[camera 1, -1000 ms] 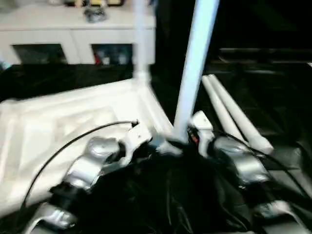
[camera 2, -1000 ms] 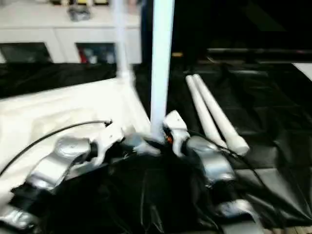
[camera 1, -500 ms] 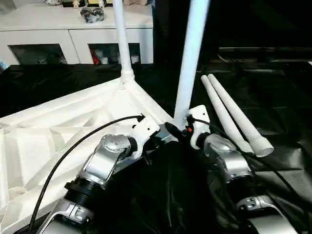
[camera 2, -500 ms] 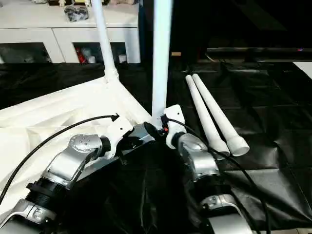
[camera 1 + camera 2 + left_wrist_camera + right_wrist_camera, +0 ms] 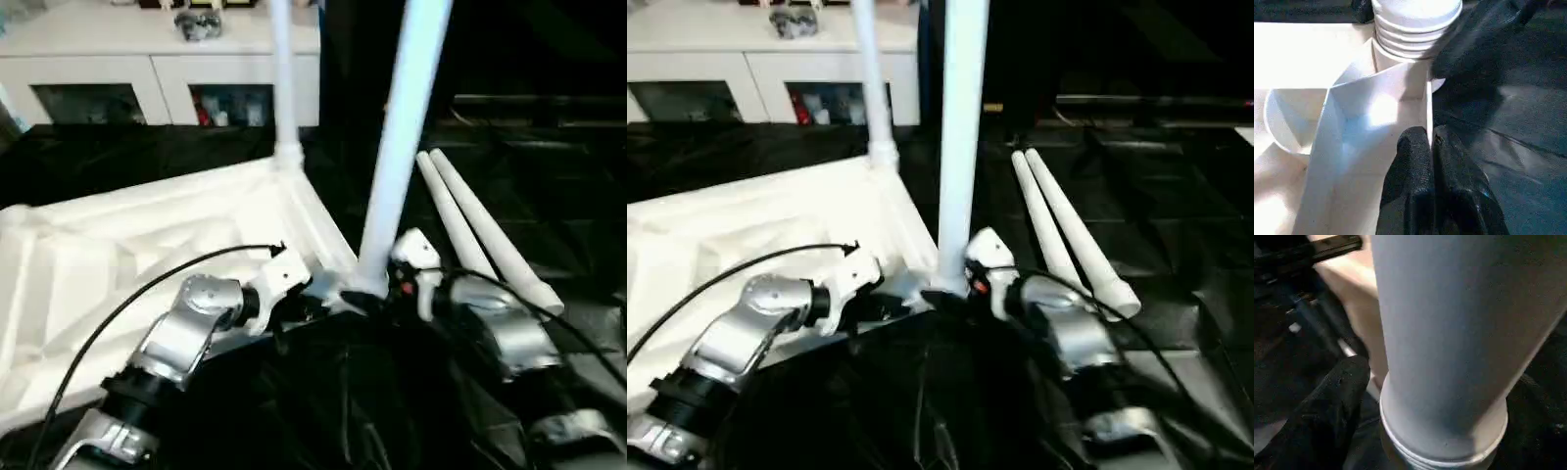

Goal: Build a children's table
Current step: Rotate leg to tighten

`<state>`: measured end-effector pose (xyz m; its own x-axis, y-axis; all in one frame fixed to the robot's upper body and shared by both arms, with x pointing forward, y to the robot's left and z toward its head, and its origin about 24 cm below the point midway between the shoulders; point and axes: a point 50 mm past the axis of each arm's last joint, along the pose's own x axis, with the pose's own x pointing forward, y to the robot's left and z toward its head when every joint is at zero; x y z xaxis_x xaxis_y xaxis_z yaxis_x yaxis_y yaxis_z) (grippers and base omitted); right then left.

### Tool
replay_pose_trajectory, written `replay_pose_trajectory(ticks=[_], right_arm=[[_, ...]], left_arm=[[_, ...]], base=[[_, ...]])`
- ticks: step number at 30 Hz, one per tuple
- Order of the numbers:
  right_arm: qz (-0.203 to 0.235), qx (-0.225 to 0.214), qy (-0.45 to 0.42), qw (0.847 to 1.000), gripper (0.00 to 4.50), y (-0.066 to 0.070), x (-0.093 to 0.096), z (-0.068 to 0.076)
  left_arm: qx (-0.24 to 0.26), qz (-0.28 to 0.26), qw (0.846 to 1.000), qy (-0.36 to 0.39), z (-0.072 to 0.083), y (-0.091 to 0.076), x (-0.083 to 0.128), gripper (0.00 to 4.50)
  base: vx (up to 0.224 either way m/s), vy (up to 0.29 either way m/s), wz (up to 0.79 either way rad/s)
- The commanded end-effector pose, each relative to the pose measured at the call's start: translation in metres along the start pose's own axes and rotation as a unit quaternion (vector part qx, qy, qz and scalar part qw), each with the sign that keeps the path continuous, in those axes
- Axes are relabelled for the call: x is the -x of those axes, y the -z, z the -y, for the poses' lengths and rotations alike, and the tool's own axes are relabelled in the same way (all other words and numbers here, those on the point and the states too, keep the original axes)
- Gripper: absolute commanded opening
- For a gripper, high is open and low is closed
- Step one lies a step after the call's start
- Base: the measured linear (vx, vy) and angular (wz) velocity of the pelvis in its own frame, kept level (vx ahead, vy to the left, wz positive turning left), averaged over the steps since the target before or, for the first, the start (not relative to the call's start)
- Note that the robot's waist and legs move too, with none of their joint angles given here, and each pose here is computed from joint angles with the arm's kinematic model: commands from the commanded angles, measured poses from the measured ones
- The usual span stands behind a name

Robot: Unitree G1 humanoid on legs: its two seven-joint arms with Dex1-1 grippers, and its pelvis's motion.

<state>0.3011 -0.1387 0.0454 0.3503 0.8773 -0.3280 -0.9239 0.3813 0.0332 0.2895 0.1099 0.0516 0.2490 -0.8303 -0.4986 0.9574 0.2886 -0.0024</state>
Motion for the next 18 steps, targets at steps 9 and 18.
replay_pose_trajectory(ticks=[9, 18], right_arm=[[-0.009, 0.006, -0.120, 0.993, 3.13, 0.000, -0.011, -0.029], [0.001, -0.004, -0.089, 0.996, 2.72, 0.001, -0.020, -0.030]], left_arm=[[-0.052, 0.034, 0.997, 0.048, 0.003, -0.020, 0.003, 0.00], [-0.041, 0.045, 0.998, 0.017, 0.000, -0.023, -0.004, 0.00]], base=[[0.000, 0.000, 0.00], [0.000, 0.000, 0.00]])
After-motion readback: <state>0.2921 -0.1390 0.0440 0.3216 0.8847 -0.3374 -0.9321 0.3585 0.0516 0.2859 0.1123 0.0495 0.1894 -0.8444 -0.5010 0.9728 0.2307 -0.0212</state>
